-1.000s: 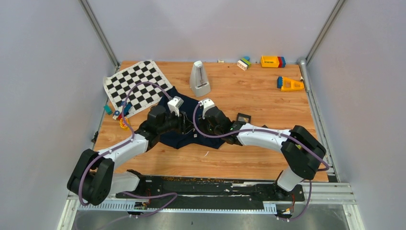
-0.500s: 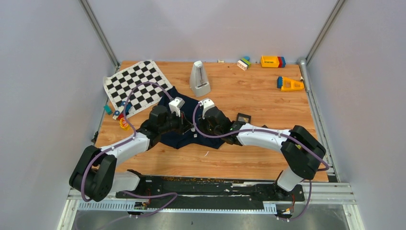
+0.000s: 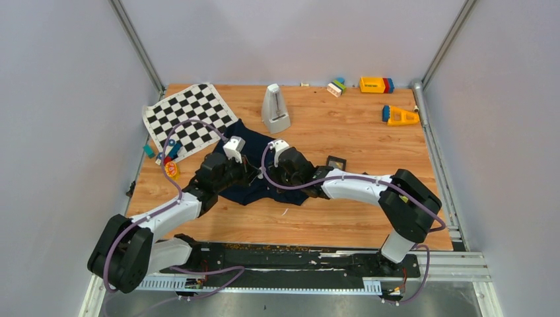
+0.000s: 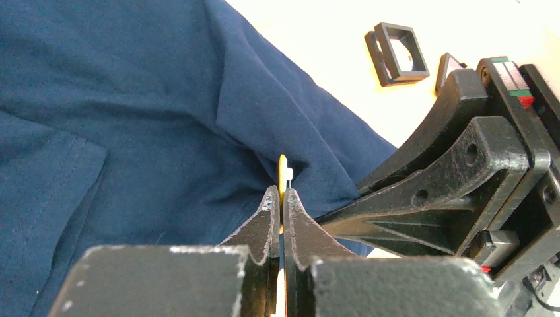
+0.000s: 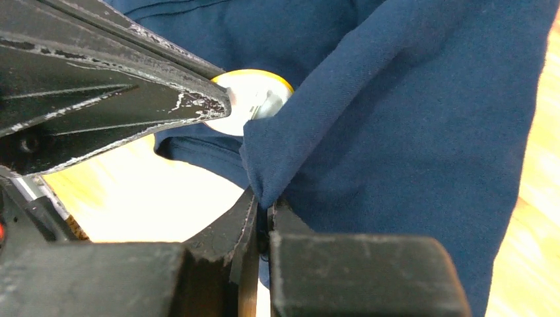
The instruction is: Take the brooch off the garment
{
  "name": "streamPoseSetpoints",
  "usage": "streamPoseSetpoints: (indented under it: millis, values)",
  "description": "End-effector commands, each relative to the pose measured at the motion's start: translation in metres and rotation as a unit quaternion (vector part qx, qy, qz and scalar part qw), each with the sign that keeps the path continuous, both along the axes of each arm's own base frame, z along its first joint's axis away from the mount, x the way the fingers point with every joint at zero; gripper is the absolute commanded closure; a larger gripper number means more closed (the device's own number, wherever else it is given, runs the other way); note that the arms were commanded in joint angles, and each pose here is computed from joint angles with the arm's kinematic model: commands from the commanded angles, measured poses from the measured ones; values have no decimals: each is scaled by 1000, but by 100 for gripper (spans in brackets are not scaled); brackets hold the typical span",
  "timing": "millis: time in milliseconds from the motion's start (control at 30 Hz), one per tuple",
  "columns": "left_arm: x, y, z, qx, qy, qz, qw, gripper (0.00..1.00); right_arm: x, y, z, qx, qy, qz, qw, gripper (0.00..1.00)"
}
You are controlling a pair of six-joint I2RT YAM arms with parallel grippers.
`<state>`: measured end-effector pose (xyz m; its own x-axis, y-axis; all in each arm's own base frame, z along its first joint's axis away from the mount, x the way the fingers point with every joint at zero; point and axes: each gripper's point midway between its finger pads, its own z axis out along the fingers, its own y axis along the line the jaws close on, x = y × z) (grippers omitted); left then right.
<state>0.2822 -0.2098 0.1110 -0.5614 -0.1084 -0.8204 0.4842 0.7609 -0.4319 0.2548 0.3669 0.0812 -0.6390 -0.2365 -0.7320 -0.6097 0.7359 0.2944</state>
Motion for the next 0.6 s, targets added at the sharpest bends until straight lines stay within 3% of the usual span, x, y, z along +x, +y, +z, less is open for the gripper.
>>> streamPoseSetpoints:
  millis: [0, 200, 333, 433, 567]
  values:
    - [13, 6, 35, -45, -73, 44, 995, 100, -9, 23, 19, 47, 20, 35, 998, 93]
    - [9, 4, 44, -83, -89, 32, 992, 100, -5, 6, 40, 125, 39, 31, 991, 65]
    - [-6, -15, 61, -137, -108, -35, 984, 100, -1, -23, 60, 221, 59, 27, 973, 43]
    - [-15, -27, 68, -167, -115, -76, 976, 100, 0, -37, 71, 269, 71, 25, 960, 34]
    - [-28, -38, 86, -202, -147, -129, 960, 100, -4, -43, 85, 308, 67, 46, 948, 31]
